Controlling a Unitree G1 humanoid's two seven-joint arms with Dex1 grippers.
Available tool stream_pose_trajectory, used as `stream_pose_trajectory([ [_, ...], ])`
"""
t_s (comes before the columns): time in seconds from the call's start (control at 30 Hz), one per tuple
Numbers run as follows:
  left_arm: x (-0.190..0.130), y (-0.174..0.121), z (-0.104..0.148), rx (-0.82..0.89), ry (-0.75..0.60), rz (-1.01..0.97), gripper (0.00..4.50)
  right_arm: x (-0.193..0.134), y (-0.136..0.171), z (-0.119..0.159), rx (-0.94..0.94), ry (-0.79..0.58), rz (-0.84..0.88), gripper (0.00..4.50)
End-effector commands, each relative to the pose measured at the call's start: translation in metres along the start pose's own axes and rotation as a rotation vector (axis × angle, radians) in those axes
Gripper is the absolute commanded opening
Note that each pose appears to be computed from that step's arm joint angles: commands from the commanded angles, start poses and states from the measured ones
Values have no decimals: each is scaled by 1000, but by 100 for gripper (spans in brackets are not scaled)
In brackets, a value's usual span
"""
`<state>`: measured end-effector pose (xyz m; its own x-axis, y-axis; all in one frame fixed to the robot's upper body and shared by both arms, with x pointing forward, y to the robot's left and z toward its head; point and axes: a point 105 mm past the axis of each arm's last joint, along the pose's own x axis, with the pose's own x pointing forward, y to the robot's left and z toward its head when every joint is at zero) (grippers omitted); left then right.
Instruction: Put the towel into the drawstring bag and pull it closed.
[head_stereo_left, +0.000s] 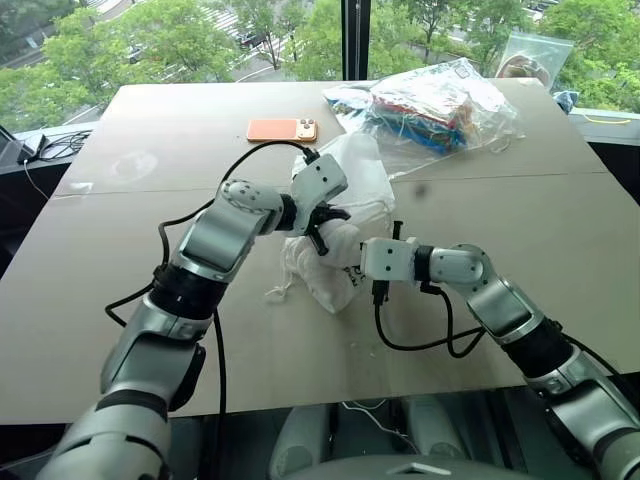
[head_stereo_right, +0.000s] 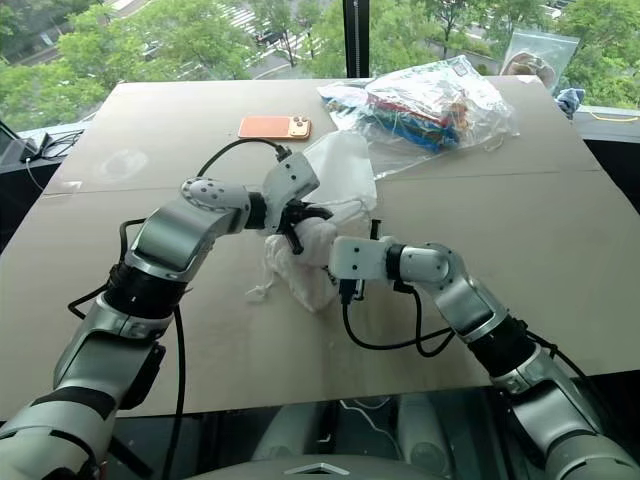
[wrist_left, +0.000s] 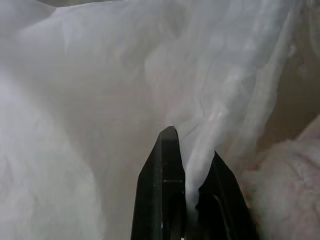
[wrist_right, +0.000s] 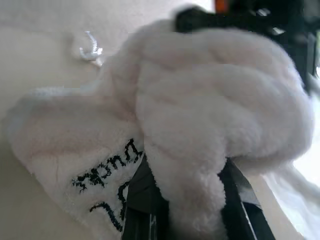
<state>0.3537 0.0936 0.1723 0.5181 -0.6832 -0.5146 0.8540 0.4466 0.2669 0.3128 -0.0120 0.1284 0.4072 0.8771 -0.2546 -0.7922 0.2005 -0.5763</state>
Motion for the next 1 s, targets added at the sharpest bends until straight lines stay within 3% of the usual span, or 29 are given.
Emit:
stream_pose_trajectory([
  [0.03, -20, -7, 12, 57, -38, -30, 0, -11, -14, -4, 113, 16, -80, 4],
  [0.27, -23, -1, 1, 63, 7, 28, 0, -13, 8, -13, 590, 101, -82, 4],
  [0.43, -23, 20, 2, -7, 12, 124, 0, -24, 17, -3, 655, 111, -44, 4],
  [0.6, -22, 30, 8, -71, -13, 158, 0, -36, 25, -8, 581, 175, -14, 4],
  [0.77, -18, 29, 6, -59, -6, 161, 0, -36, 6, 52, 488, -170, -19, 4],
  [0.9, -13, 22, 7, -69, -10, 108, 0, -31, 3, 72, 296, -247, 14, 4],
  [1.0, -11, 17, 9, -59, -16, 78, 0, -18, -8, 64, 248, -249, -24, 4],
])
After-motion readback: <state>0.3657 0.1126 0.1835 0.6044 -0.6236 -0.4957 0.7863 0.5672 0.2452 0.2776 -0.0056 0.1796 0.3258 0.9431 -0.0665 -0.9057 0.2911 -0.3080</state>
